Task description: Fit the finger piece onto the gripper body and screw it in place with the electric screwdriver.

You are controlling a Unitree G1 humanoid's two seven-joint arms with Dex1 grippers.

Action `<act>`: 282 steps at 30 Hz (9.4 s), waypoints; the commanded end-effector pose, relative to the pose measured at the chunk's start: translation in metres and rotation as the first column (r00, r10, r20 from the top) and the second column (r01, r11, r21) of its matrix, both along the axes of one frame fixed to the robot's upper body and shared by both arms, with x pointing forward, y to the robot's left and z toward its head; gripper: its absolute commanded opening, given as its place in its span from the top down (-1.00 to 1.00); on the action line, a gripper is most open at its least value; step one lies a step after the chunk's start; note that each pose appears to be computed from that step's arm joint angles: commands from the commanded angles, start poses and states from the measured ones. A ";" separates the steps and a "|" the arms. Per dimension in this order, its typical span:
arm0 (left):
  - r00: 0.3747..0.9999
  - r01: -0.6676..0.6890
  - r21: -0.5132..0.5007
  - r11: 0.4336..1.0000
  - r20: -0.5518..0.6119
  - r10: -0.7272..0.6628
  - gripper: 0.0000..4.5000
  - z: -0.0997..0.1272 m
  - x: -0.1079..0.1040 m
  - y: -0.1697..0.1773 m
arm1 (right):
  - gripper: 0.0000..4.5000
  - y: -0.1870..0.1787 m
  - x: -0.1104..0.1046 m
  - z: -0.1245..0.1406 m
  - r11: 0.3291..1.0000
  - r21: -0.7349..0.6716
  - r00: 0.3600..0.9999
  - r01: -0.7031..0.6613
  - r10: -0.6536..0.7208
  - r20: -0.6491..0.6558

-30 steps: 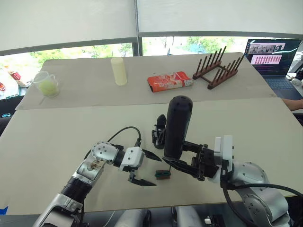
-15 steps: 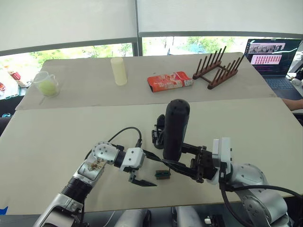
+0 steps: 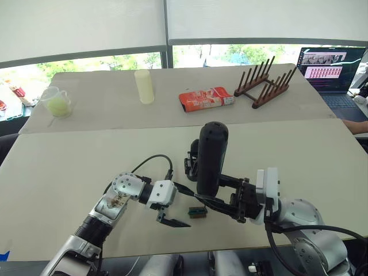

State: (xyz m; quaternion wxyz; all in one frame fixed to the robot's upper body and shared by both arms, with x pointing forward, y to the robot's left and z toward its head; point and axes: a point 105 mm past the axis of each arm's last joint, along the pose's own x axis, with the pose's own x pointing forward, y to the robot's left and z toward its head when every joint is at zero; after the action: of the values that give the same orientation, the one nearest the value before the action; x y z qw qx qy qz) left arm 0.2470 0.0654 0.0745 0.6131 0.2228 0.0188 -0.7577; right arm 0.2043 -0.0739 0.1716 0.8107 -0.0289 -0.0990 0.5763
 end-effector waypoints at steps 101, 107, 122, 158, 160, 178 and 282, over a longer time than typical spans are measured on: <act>0.998 0.033 -0.018 0.999 0.045 -0.032 -1.00 0.005 0.004 -0.011 | 0.16 0.004 -0.015 0.020 0.998 0.013 0.995 -0.059 0.058 0.076; 0.998 0.043 -0.016 0.999 0.051 -0.042 -1.00 0.004 0.003 -0.011 | 0.16 0.002 -0.015 0.015 0.999 0.000 0.996 -0.053 0.053 0.067; 0.998 0.047 -0.016 0.999 0.051 -0.047 -1.00 0.004 0.001 -0.012 | 0.16 0.002 -0.014 0.015 0.999 -0.002 0.997 -0.042 0.042 0.067; 0.998 0.035 -0.012 0.999 0.051 -0.034 -1.00 0.005 0.004 -0.009 | 0.16 0.001 -0.009 0.011 0.999 -0.010 0.997 -0.036 0.037 0.072; 0.998 0.035 -0.013 0.999 0.051 -0.034 -1.00 0.005 0.004 -0.009 | 0.16 0.001 -0.009 0.012 0.999 -0.010 0.997 -0.037 0.038 0.072; 0.998 0.036 -0.016 0.999 0.057 -0.035 -1.00 0.006 0.004 -0.010 | 0.16 0.002 -0.011 0.012 0.999 -0.019 0.997 -0.048 0.049 0.064; 0.997 0.032 -0.018 0.999 0.072 -0.031 -1.00 0.007 0.009 -0.011 | 0.16 0.012 -0.025 0.016 0.993 -0.001 0.993 -0.116 0.116 0.016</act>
State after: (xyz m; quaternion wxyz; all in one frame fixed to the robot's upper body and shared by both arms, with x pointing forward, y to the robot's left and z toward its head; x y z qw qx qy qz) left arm 0.2586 0.0566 0.0749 0.6079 0.2364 0.0076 -0.7580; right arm 0.1911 -0.0664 0.1705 0.7923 -0.0260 -0.0704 0.6055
